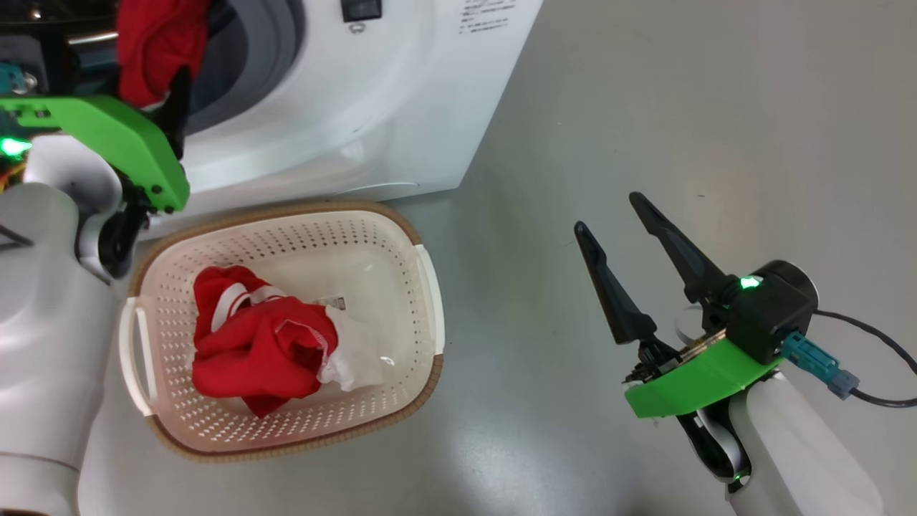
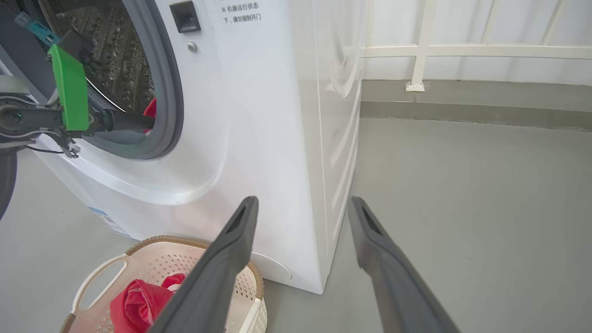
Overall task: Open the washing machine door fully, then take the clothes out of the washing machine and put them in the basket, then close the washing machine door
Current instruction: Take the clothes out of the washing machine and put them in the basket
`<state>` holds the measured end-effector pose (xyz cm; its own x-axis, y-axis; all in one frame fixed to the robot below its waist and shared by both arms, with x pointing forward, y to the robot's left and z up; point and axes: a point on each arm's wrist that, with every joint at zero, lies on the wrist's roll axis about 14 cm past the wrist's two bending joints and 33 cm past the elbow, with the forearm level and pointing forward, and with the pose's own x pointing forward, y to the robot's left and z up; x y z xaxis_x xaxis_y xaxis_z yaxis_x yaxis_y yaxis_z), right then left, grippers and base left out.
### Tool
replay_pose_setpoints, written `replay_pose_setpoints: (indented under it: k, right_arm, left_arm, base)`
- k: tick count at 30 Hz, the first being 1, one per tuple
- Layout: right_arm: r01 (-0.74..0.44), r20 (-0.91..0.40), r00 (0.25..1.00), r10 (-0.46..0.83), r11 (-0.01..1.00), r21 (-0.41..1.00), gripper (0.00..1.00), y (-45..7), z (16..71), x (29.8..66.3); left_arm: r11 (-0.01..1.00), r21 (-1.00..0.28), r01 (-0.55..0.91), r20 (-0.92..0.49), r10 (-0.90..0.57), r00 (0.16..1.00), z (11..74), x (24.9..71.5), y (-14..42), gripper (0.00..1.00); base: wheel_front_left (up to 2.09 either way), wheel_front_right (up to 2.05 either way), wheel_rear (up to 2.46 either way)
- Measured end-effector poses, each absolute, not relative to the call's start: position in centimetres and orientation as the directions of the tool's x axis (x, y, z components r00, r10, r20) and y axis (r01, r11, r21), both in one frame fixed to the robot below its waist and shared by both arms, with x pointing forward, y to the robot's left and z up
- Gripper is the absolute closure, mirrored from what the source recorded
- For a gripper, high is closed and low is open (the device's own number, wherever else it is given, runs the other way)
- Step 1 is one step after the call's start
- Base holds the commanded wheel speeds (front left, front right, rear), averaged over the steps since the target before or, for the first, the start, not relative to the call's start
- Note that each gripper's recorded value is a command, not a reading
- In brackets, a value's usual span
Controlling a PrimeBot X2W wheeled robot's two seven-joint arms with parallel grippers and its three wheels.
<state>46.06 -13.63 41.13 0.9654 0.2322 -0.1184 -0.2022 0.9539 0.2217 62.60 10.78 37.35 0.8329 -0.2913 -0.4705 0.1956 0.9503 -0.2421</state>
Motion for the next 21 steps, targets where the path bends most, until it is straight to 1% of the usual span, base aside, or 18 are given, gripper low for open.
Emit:
replay_pose_setpoints:
  k: [5,6,7,8,9,17,21]
  right_arm:
    - [-0.199,-0.115,0.966,0.230,0.952,0.233,0.00,-13.7,41.3,46.1]
    - [-0.196,-0.116,0.967,0.229,0.951,0.239,0.00,-13.7,41.3,46.1]
    - [-0.194,-0.118,0.967,0.227,0.951,0.241,0.00,-13.8,41.2,46.1]
    - [-0.193,-0.118,0.967,0.226,0.951,0.242,0.00,-13.8,41.2,46.0]
    - [-0.190,-0.118,0.967,0.224,0.951,0.246,0.00,-13.9,41.2,46.0]
    - [-0.189,-0.106,0.969,0.222,0.948,0.255,0.00,-13.8,41.7,46.1]
    - [-0.190,-0.091,0.971,0.219,0.948,0.257,0.00,-13.8,42.4,46.2]
  left_arm:
    - [0.959,-0.206,0.193,-0.480,-0.271,0.835,36.9,63.1,10.6,0.00]
    - [0.962,-0.187,0.196,-0.482,-0.264,0.835,36.8,63.1,10.6,0.15]
    - [0.965,-0.174,0.194,-0.476,-0.255,0.842,36.9,63.2,10.7,0.53]
    - [0.967,-0.168,0.190,-0.468,-0.248,0.848,36.9,63.4,10.8,0.71]
    - [0.968,-0.161,0.191,-0.457,-0.244,0.855,37.1,63.5,10.8,1.00]
    - [0.974,-0.152,0.167,-0.293,-0.206,0.934,39.9,64.1,11.4,1.00]
    - [0.975,-0.151,0.160,-0.247,-0.194,0.949,40.5,63.2,11.7,1.00]
  base:
    - [0.00,0.00,0.00]
    - [0.00,0.00,0.00]
    - [0.00,0.00,0.00]
    - [0.00,0.00,0.00]
    - [0.00,0.00,0.00]
    - [0.00,0.00,0.00]
    - [0.00,0.00,0.00]
